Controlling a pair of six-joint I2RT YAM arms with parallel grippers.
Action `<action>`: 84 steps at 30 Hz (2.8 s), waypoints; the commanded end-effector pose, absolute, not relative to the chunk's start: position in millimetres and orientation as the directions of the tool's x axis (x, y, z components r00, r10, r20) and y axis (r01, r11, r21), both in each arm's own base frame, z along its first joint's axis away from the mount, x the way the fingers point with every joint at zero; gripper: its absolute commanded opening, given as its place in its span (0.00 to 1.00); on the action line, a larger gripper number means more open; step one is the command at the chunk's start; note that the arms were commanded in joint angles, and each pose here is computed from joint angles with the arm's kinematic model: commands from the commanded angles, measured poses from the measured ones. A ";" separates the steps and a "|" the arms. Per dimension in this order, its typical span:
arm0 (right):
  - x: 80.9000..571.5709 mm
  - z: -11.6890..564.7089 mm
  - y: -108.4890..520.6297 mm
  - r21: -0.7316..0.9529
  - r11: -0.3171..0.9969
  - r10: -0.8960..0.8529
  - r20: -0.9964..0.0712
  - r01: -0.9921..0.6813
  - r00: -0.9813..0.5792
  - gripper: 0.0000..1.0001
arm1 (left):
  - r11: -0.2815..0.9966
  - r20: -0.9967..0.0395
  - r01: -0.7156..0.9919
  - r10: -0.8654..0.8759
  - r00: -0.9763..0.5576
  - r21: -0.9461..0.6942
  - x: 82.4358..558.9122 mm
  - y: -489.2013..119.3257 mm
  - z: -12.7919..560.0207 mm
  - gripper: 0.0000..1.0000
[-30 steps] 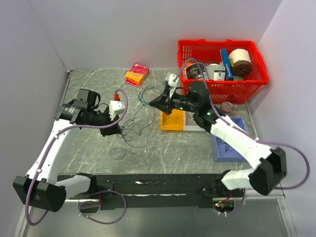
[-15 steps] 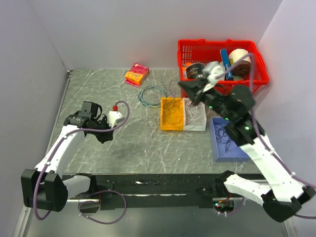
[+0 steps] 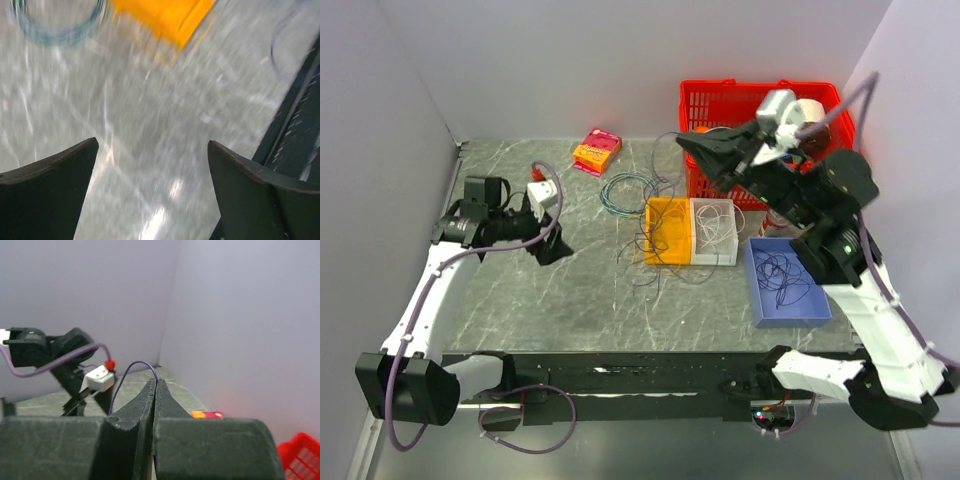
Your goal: Untangle the cables
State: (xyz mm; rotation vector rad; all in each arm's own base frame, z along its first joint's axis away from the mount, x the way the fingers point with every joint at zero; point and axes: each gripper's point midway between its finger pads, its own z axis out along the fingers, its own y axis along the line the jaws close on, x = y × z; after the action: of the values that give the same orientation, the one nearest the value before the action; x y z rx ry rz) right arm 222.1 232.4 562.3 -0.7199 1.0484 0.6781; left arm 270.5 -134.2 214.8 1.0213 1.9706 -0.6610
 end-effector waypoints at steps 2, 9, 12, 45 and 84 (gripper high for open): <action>214.1 577.3 257.1 -0.182 0.491 0.202 -0.928 -0.852 0.314 0.00 | 0.303 -0.949 0.949 0.264 -0.176 -0.092 250.7 -184.9 286.5 0.96; 212.2 588.0 268.1 -0.173 0.451 0.233 -0.924 -0.876 0.302 0.00 | 0.147 -0.957 0.987 0.267 -0.108 -0.071 233.2 -225.6 273.9 0.96; 211.8 595.4 267.7 -0.174 0.453 0.244 -0.919 -0.874 0.309 0.00 | 0.131 -0.960 0.990 0.265 -0.092 -0.058 237.5 -236.7 260.7 0.96; 223.3 606.8 272.7 -0.142 0.472 0.253 -0.924 -0.870 0.288 0.00 | -0.135 -0.964 0.982 0.209 0.162 0.136 216.8 -286.3 213.0 0.96; 253.0 610.5 95.0 -0.028 0.923 0.121 -0.926 -0.384 0.358 0.00 | 0.864 -0.845 0.467 0.385 -0.371 0.188 333.7 18.0 116.4 0.01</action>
State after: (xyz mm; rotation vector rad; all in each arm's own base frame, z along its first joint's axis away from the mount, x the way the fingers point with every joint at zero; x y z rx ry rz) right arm 251.0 133.2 606.5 -0.3933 1.1489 0.4524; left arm 319.4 -38.8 85.6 0.7345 2.0152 -0.2683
